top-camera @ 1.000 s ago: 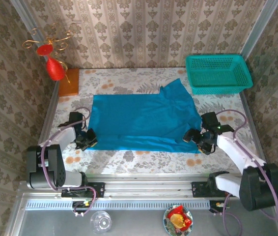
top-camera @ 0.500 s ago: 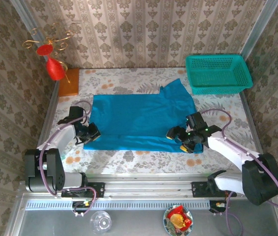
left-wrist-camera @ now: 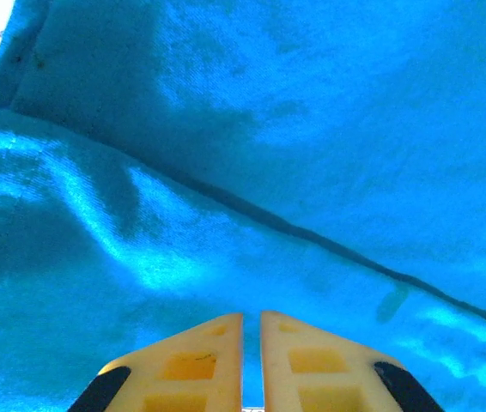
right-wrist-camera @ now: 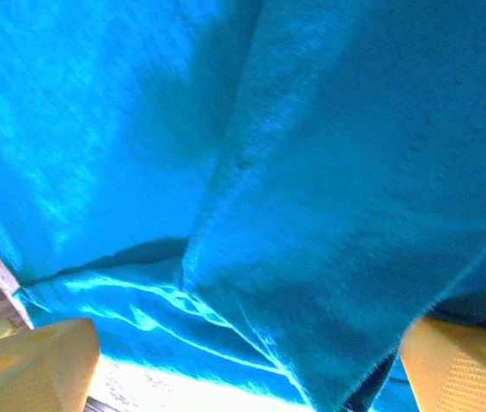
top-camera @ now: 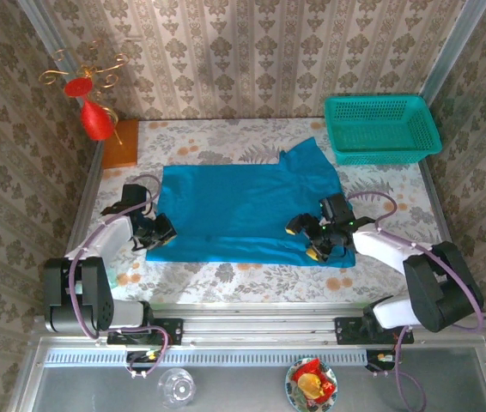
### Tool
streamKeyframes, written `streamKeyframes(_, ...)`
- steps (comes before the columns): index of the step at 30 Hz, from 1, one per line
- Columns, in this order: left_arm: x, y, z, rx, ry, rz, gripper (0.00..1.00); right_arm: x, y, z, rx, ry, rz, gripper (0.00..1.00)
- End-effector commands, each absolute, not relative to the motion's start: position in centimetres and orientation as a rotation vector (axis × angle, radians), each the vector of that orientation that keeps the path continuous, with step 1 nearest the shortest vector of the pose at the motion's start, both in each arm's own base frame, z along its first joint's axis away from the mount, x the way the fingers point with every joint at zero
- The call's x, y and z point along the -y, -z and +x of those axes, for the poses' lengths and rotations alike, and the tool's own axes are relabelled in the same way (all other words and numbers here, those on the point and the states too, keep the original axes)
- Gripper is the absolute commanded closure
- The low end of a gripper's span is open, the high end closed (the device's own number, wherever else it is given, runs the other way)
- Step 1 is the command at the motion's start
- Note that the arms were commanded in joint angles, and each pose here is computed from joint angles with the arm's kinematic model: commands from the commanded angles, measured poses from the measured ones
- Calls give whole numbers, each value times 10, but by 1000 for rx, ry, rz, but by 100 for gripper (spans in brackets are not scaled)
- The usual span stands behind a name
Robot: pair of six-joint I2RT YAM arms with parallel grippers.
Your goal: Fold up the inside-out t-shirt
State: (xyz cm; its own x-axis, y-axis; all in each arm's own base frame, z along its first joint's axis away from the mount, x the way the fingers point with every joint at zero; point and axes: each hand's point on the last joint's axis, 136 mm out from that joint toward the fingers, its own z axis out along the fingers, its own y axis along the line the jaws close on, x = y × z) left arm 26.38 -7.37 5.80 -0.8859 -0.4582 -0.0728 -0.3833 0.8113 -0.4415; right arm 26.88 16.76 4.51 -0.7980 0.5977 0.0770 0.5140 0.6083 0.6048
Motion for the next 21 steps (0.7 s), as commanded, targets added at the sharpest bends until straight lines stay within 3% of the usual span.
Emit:
streamKeyframes(1,71,-64,266,-2827,600,-648,85,-180,-60,296,-2629,-1015,925,9)
streamKeyframes(9,71,-73,270,-2798,607,-647,85,-208,-119,364,-2518,-1116,684,14)
streamKeyframes(13,71,-78,270,-2791,605,-613,85,-195,-130,351,-2550,-1023,629,14)
streamKeyframes(21,83,-78,273,-2800,678,-538,85,-141,-94,293,-2713,-689,685,13)
